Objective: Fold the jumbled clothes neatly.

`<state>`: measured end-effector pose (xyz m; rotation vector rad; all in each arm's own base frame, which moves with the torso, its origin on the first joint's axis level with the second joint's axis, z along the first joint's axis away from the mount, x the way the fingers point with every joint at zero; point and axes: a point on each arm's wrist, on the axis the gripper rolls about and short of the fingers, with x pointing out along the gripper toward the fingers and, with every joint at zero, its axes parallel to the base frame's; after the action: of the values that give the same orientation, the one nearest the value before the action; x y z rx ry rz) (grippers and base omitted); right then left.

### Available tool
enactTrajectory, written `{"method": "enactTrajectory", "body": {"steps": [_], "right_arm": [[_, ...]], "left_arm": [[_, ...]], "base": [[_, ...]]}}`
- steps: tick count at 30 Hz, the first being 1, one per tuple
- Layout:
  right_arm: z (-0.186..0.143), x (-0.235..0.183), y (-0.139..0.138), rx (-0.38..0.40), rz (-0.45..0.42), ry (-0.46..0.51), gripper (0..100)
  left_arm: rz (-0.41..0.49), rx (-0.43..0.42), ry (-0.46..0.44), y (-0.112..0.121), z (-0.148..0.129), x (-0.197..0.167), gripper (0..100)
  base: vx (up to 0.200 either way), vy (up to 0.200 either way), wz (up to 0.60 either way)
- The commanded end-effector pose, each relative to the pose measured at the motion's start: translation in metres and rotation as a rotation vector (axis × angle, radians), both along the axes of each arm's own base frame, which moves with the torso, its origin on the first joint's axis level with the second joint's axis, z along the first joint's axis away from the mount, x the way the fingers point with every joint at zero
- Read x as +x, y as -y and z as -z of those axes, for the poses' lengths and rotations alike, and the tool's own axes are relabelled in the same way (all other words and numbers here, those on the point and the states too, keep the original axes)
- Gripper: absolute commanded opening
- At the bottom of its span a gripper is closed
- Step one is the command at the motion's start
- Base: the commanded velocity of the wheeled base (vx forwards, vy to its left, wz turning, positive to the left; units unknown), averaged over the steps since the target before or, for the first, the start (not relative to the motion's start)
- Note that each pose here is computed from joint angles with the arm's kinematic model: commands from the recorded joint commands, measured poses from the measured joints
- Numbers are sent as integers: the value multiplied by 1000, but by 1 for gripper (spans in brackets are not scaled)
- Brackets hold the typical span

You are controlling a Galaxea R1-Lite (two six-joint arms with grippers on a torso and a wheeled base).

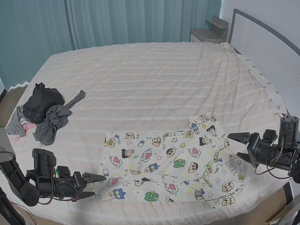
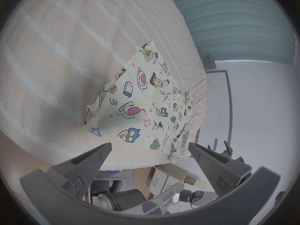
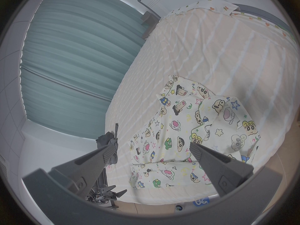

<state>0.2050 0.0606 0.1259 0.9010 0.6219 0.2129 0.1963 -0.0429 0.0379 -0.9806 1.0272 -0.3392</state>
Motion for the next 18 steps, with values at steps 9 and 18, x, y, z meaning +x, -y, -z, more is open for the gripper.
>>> {"method": "enactTrajectory", "body": {"steps": [9,18], "right_arm": [[2,0,0,-8,-3,-4,100],[2,-1,0,-8,-5,-7,100]], "left_arm": [[5,2,0,0,1,0,100],[4,3,0,0,1,0,100]], "base": [[133,0,0],[67,0,0]]}}
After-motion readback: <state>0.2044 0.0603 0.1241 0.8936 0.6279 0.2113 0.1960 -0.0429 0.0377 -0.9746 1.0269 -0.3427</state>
